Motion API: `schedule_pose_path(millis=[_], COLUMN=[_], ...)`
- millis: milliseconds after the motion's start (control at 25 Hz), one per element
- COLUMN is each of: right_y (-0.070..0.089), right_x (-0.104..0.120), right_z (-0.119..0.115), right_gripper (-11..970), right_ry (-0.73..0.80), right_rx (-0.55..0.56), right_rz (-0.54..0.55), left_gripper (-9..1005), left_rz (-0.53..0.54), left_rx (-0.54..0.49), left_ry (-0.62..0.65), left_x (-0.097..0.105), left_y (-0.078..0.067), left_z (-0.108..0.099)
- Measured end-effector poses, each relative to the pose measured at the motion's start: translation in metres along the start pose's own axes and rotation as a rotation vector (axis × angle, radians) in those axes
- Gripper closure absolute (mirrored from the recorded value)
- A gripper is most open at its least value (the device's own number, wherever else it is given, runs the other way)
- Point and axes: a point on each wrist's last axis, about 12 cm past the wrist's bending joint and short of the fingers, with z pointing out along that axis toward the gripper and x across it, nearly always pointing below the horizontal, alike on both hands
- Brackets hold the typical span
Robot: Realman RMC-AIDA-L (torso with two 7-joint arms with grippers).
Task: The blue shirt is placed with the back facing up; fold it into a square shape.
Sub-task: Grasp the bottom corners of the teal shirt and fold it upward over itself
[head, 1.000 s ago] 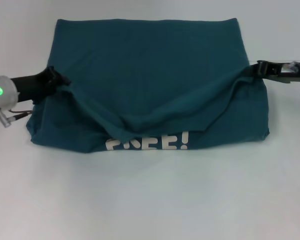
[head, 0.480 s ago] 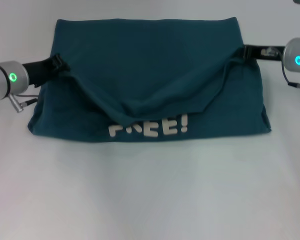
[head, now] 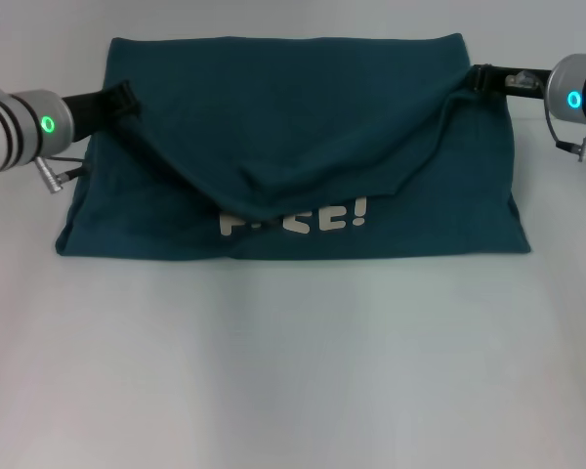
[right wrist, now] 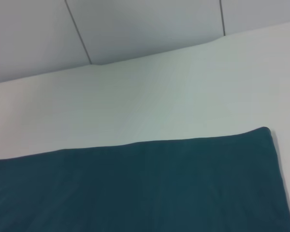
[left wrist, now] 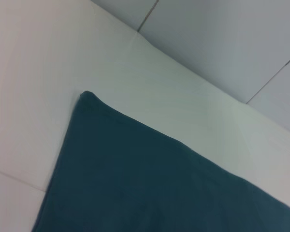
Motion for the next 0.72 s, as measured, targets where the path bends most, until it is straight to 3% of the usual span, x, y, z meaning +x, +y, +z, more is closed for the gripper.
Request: schedule_pose_path(millis=[720], right_y=[0.0082], right_x=[-0.0064], right_z=[0.0025], right_gripper=[910], right_ry=[0.050], right_rx=[-0.030], right_rz=[-0.065], left_gripper=[966], left_rz=[0.032], left_rx=[-0.021], left_ry=[0.006], left_x=[0.0067], left_y=[-0.0033], left_z=[0.0040])
